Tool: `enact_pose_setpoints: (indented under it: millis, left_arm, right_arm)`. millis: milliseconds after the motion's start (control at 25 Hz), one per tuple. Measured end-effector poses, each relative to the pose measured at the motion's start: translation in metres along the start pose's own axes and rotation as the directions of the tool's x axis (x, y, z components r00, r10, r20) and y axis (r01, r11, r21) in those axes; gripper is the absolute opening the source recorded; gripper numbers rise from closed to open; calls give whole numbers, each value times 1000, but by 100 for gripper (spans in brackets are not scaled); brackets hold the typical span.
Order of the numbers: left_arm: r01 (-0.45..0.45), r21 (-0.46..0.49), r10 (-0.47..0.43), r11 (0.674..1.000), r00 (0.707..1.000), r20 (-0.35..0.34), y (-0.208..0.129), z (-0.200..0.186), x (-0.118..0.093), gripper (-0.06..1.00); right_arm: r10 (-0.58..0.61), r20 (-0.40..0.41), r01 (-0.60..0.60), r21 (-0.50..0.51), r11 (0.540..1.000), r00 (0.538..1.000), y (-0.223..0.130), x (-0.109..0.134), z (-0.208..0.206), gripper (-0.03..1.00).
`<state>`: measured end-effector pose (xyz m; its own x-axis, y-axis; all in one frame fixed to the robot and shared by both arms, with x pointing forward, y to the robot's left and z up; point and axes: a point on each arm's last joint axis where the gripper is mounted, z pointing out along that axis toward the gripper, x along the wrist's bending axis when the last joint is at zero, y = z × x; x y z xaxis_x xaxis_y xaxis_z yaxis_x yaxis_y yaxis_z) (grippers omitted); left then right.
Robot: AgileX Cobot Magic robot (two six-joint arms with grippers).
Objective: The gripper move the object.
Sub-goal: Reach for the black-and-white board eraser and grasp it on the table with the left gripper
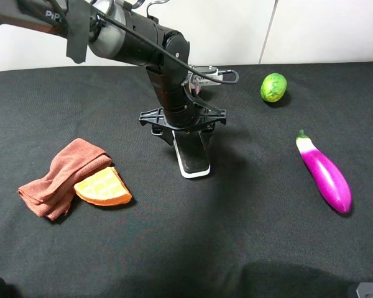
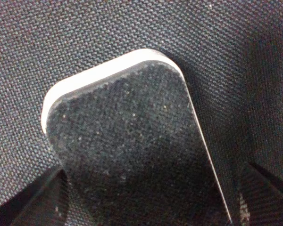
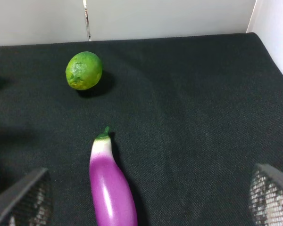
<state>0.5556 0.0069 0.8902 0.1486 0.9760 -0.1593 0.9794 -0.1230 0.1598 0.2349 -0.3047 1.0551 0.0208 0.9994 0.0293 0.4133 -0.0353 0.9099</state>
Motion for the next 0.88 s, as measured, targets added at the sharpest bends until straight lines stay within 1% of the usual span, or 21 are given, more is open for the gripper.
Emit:
enact_pose_setpoints:
  millis: [560,880]
  left_arm:
    - [0,0,0,1000,1000,0,0,1,0,76]
    - [2,17,-1,1000,1000,-12,-1,11,2,76]
  right_arm:
    - [0,0,0,0,1000,1000,0,0,0,63]
    - [0,0,0,0,1000,1000,0,0,0,63]
